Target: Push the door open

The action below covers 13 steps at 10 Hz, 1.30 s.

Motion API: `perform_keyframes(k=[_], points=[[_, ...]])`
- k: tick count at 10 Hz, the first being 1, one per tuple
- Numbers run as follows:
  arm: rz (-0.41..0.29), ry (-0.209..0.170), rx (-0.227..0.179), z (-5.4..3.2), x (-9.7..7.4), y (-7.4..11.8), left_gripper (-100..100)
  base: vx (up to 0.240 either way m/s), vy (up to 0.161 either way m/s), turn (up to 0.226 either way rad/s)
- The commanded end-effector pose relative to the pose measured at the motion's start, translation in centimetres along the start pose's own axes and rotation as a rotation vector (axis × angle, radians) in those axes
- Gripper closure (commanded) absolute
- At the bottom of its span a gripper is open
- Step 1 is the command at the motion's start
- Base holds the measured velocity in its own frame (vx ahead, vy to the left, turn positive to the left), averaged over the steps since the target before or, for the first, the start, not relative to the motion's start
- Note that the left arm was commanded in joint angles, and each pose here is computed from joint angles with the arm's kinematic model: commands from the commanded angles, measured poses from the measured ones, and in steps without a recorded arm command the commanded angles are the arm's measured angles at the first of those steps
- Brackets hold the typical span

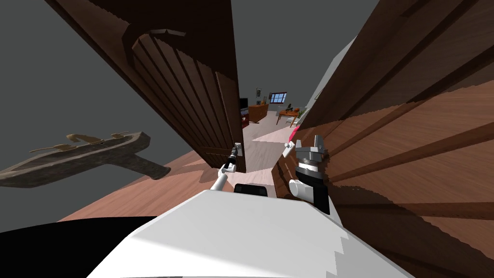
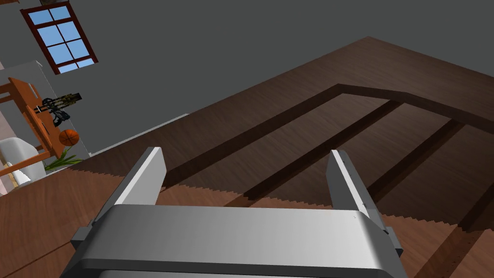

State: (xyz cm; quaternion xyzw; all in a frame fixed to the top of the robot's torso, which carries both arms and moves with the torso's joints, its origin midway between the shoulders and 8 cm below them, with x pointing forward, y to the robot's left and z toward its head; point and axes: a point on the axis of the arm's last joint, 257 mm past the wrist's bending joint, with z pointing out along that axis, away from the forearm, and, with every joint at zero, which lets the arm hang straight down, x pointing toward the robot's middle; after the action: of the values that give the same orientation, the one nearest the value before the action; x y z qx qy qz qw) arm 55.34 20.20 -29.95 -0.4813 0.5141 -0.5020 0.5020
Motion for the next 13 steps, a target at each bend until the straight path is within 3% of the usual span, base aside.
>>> perform_keyframes(k=[1,4,5,10,13], points=[[0.027,-0.023,0.003,0.42,-1.9,-0.1,100,0.056,0.039,0.027],[0.057,-0.056,0.008,0.96,-4.3,-0.4,100,0.1,0.094,0.066],[0.046,-0.03,-0.001,0.7,-3.0,-0.1,-100,-0.094,0.044,-0.024],[0.016,0.001,-0.005,0.82,-0.8,-0.2,-100,-0.231,-0.022,-0.018],[-0.029,0.026,-0.007,0.85,1.8,-0.4,-100,-0.228,-0.028,-0.02]])
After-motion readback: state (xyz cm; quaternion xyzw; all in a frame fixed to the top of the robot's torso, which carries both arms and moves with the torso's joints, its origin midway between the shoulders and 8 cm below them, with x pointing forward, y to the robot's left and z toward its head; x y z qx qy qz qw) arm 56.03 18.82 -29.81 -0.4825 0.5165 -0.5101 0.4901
